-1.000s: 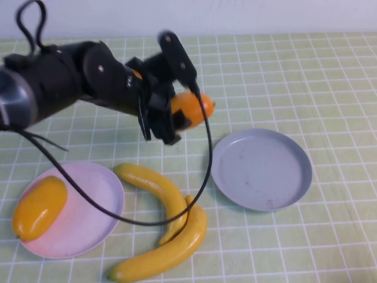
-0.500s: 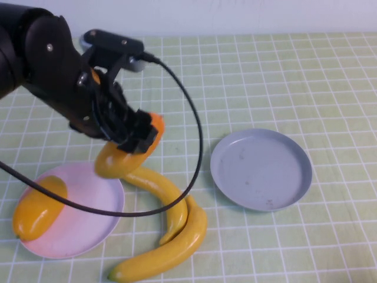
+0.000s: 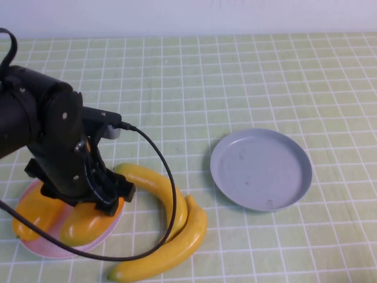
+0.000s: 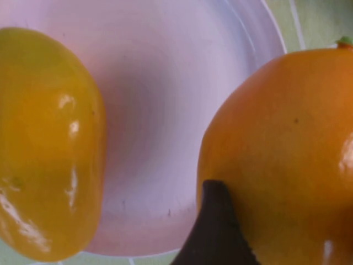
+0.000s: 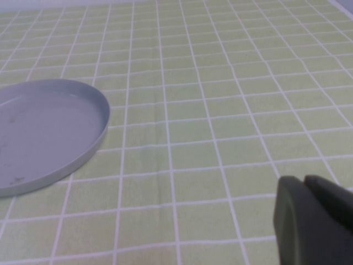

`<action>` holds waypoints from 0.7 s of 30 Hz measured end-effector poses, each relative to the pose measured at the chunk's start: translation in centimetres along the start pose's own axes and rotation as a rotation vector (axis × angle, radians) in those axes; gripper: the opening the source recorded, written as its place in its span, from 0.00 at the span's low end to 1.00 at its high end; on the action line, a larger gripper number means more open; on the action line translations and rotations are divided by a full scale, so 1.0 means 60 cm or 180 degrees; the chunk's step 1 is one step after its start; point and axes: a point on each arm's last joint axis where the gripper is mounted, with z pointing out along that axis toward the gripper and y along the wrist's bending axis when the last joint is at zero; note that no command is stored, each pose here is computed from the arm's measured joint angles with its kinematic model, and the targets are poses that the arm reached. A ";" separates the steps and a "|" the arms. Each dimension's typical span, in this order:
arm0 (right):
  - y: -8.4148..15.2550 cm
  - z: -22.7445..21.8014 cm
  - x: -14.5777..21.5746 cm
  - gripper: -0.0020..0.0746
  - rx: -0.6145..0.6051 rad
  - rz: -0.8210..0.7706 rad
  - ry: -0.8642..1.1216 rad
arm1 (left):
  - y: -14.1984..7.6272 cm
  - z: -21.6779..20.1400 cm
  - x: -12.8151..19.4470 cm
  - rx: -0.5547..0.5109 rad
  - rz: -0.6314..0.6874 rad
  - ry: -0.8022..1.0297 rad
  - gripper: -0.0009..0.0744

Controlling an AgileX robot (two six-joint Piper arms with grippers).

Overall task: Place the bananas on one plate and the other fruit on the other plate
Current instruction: Put one type of fruit in the left plate

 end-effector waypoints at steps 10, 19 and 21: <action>0.000 0.000 0.000 0.01 0.0000 0.0000 0.0000 | 0.016 0.003 -0.002 -0.0340 -0.0022 -0.0089 0.62; 0.000 0.000 0.000 0.01 0.0000 0.0000 0.0000 | 0.016 0.016 0.000 -0.0381 -0.0059 0.0110 0.62; 0.000 0.000 0.000 0.01 0.0000 0.0000 0.0000 | 0.016 0.020 0.000 -0.0391 -0.0114 0.0149 0.62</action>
